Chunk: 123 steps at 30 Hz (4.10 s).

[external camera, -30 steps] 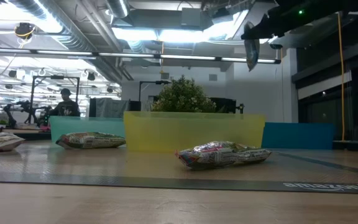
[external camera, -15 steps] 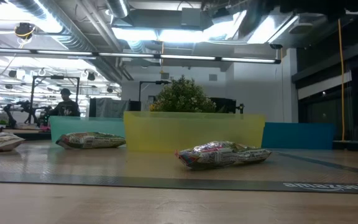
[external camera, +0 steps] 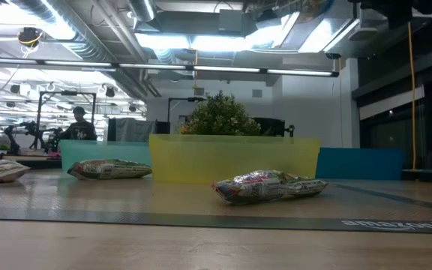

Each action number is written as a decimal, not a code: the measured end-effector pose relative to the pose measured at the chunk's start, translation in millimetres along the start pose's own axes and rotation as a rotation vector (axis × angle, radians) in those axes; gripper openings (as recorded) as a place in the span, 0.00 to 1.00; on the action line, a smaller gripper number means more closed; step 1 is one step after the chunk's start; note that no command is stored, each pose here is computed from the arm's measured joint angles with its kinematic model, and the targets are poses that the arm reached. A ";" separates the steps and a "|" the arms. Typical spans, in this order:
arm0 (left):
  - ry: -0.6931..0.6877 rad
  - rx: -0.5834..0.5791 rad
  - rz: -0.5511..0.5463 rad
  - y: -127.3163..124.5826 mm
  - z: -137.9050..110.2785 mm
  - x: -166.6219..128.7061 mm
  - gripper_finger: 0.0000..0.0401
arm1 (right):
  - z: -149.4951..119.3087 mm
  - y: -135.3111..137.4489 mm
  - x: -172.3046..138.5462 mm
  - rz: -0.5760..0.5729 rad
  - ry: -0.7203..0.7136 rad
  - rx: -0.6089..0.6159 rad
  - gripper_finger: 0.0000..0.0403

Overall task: Pick and place Granola Bars by type
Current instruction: Put the orange granola bar into the green bin

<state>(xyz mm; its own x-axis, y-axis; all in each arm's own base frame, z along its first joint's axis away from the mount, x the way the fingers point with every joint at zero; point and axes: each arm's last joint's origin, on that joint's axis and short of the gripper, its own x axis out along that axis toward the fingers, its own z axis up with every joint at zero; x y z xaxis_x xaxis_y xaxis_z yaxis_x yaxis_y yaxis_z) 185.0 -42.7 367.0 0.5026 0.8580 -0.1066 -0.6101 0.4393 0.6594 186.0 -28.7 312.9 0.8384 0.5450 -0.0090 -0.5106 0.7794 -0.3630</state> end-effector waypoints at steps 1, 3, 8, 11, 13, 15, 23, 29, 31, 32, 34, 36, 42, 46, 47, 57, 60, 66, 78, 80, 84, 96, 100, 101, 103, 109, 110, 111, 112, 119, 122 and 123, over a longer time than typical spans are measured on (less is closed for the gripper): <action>0.000 0.000 0.000 0.0 0.0 0.0 0.39 | 0.0 0.3 0.0 0.010 -0.004 -0.004 0.20; 0.000 0.006 0.000 0.0 0.0 0.0 0.39 | 0.5 1.2 0.0 0.042 -0.017 -0.014 0.20; 0.000 0.015 0.000 0.0 0.0 0.0 0.38 | 2.1 3.8 -0.3 0.136 -0.061 -0.034 0.20; 0.000 0.015 0.000 0.0 0.0 0.0 0.38 | 2.1 3.9 -0.2 0.139 -0.062 -0.037 0.20; 0.000 0.015 0.000 0.0 0.0 0.0 0.38 | 2.1 3.9 -0.2 0.140 -0.063 -0.046 0.20; 0.000 0.015 0.000 0.0 0.0 0.0 0.38 | 2.0 4.0 -0.2 0.142 -0.064 -0.049 0.20; 0.000 0.016 0.000 0.0 0.0 0.0 0.37 | 2.0 5.7 -0.5 0.193 -0.083 -0.061 0.20; 0.000 0.016 0.000 0.0 0.0 0.0 0.37 | 1.6 6.4 -0.7 0.214 -0.087 -0.060 0.20; 0.000 0.016 0.000 0.0 0.0 0.0 0.36 | 1.5 6.5 -0.7 0.214 -0.087 -0.059 0.20; 0.000 0.015 0.000 0.0 0.0 0.0 0.36 | 1.5 6.5 -0.7 0.214 -0.087 -0.059 0.20; 0.000 0.014 0.000 0.0 0.0 0.0 0.36 | 0.8 6.3 -0.6 0.202 -0.077 -0.053 0.20; 0.000 0.011 0.000 -0.1 0.0 0.0 0.37 | -0.7 6.0 -0.4 0.176 -0.055 -0.042 0.20; -0.002 0.024 -0.016 -0.5 0.1 0.0 0.37 | -3.6 5.8 -0.2 0.146 -0.025 -0.066 0.20; -0.013 0.012 -0.124 -3.5 0.4 0.6 0.36 | -4.5 4.6 0.0 0.101 0.000 -0.068 0.20; -0.011 0.008 -0.152 -4.0 0.4 2.2 0.36 | -5.0 3.7 0.1 0.072 0.015 -0.068 0.20; 0.045 -0.048 -0.346 -10.2 0.0 29.9 0.41 | -25.0 -8.6 11.3 -0.087 0.152 -0.029 0.20; 0.045 -0.012 -0.330 -16.4 3.6 39.6 0.44 | -29.8 -12.9 16.6 -0.090 0.145 -0.036 0.20; -0.024 -0.009 -0.376 -28.7 16.3 56.8 0.55 | -39.8 -22.1 27.5 -0.103 0.121 -0.061 0.20; -0.109 -0.049 -0.520 -56.6 27.6 82.0 0.73 | -47.5 -35.2 40.7 -0.142 0.038 -0.148 0.20; -0.126 -0.050 -0.541 -61.9 29.2 86.1 0.73 | -48.8 -36.4 42.5 -0.138 0.024 -0.161 0.20; -0.153 -0.059 -0.556 -68.6 31.9 93.0 0.73 | -49.5 -37.5 44.9 -0.103 -0.015 -0.187 0.20; -0.196 -0.090 -0.654 -75.1 33.7 98.6 0.73 | -53.8 -41.5 51.3 -0.074 -0.085 -0.247 0.20; -0.195 -0.097 -0.658 -74.8 33.5 99.2 0.73 | -56.3 -45.9 55.7 -0.071 -0.080 -0.240 0.20; -0.196 -0.099 -0.664 -74.9 33.6 99.2 0.73 | -56.0 -48.0 57.5 -0.071 -0.081 -0.241 0.20; -0.205 -0.109 -0.692 -75.5 34.0 98.6 0.73 | -56.9 -51.6 60.6 -0.070 -0.079 -0.238 0.20; -0.215 -0.125 -0.733 -76.6 34.5 97.1 0.73 | -56.3 -62.8 70.5 -0.012 -0.092 -0.230 0.20; -0.215 -0.125 -0.734 -76.7 34.6 96.9 0.73 | -56.5 -64.4 72.2 -0.007 -0.094 -0.230 0.20; -0.216 -0.125 -0.735 -76.8 34.7 96.7 0.73 | -57.1 -66.1 73.4 -0.004 -0.094 -0.230 0.20; -0.216 -0.127 -0.740 -76.9 34.7 96.5 0.73 | -57.2 -67.9 74.3 -0.004 -0.094 -0.231 0.20; -0.229 -0.157 -0.811 -78.5 35.4 94.6 0.73 | -52.5 -80.1 77.2 -0.015 -0.097 -0.270 0.20; -0.227 -0.157 -0.808 -78.3 35.3 94.8 0.73 | -48.5 -82.2 78.6 -0.004 -0.110 -0.298 0.20; -0.227 -0.157 -0.808 -78.3 35.3 94.8 0.73 | -47.0 -82.5 79.3 0.007 -0.119 -0.307 0.20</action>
<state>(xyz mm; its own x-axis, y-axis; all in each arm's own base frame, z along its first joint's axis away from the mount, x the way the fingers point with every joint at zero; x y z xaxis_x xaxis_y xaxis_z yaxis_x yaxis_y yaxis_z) 302.1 -5.2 331.5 0.9204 0.1987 -0.3368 -0.0811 0.9395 0.3327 303.5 -64.2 298.3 0.7977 0.5964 0.0894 -0.4199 0.6557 -0.6274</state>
